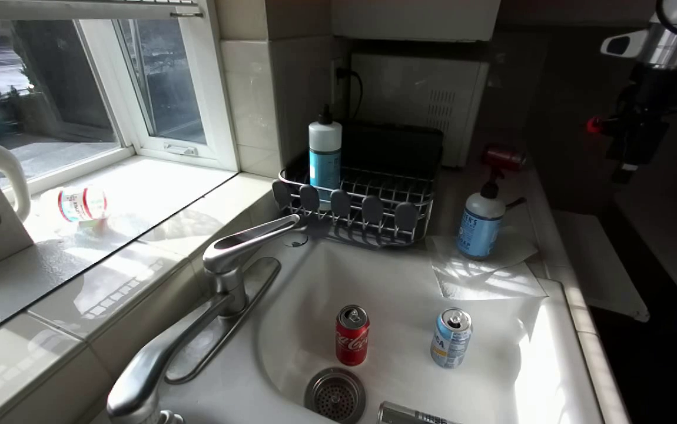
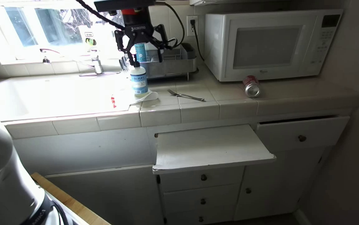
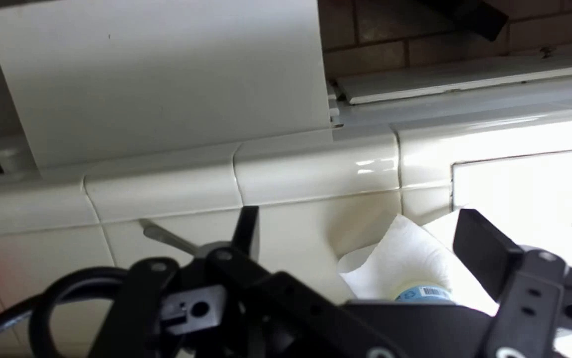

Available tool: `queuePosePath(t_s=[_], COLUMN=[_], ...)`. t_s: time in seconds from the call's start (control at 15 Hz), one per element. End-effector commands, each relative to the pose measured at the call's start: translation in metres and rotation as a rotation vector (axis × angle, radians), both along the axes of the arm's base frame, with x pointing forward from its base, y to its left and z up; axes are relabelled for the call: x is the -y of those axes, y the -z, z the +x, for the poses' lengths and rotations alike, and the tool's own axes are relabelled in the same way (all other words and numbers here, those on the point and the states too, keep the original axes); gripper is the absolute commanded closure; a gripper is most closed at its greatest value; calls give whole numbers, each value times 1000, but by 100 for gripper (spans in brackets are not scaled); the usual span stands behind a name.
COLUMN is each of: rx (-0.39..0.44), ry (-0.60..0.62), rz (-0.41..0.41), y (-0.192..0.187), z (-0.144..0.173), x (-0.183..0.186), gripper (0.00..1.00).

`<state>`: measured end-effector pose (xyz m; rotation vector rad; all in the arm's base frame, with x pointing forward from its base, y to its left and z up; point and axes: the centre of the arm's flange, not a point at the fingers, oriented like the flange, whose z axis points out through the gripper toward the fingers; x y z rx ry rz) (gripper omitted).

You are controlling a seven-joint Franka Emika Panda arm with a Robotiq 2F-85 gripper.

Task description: Put the silver fork on the shelf.

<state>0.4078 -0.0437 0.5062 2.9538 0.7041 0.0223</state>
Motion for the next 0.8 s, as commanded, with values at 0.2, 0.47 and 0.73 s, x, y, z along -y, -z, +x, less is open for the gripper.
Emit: queuePosePath(t_s=[0.2,0.47,0.73], rx=[-17,-24,-55], ry=[-357,-573,-803], rz=[73,143,165], y=[26,56,75], z=[96,129,142], x=[38,53,67], gripper=[0,0,0])
